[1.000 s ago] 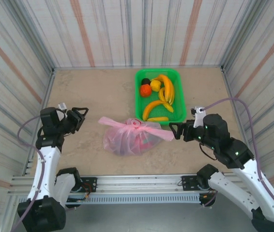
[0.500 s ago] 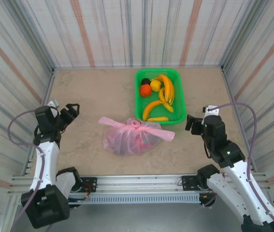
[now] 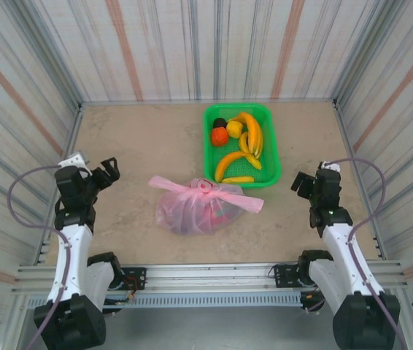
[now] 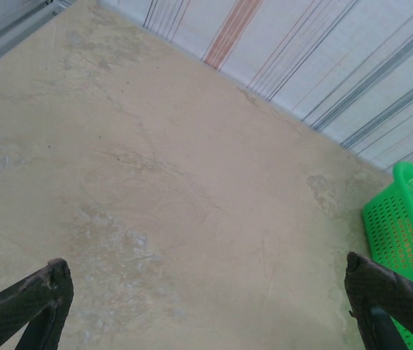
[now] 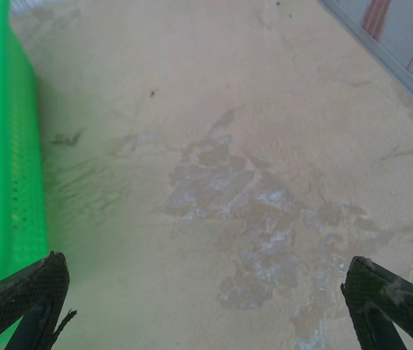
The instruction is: Place the fake fruits into the plastic bag and tie a complex knot
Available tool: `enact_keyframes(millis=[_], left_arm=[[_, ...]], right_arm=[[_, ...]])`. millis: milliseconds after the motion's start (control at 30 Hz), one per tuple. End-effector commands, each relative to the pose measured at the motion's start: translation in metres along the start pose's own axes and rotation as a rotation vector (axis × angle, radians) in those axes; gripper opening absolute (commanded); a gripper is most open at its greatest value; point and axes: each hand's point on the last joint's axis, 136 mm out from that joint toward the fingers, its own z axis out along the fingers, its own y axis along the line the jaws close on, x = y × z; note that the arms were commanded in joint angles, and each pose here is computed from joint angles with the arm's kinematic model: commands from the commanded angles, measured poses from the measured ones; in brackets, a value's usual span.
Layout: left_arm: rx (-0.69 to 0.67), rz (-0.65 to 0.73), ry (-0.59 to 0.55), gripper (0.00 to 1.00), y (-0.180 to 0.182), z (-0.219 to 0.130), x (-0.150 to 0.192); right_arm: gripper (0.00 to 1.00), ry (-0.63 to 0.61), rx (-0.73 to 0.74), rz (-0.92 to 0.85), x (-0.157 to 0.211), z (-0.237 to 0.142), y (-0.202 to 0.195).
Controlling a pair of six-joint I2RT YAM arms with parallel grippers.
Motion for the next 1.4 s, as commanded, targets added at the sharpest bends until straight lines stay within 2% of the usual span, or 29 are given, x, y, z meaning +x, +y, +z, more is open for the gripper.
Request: enact_keyframes(millis=[0,200,400,500,867,1033,1167,1367], left_arm=[[-0.064,0.117,-0.036,0.99,0.009,0.000,0.000],[-0.070,0.126,-0.011,0.99,0.012,0.008,0.012],[-0.069,0.135,0.018,0.99,0.015,0.014,0.021],[-0.070,0.134,0.030,0.99,0.016,0.017,0.024],[-0.083,0.128,0.056,0.99,0.022,0.024,0.033],[-0.094,0.132,0.057,0.98,0.026,0.028,0.037],[-0.118,0.171,0.050,0.99,0.028,0.033,0.038],[-0.129,0.295,0.044,0.99,0.019,0.049,0.043]], right_arm=[[0.99,-0.093,-0.072,-0.045,-0.020,0.016,0.016],[0.99,-0.194,-0.120,-0.081,-0.022,0.046,0.027],[0.99,-0.235,-0.219,-0.136,-0.016,0.066,0.047],[0.99,-0.234,-0.244,-0.198,-0.019,0.071,0.055],[0.99,-0.320,-0.247,-0.216,-0.003,0.084,0.052],[0.99,-0.281,-0.249,-0.235,0.000,0.088,0.056],[0.99,-0.161,-0.179,-0.171,-0.008,0.113,0.043],[0.99,-0.177,-0.182,-0.158,-0.008,0.110,0.041]])
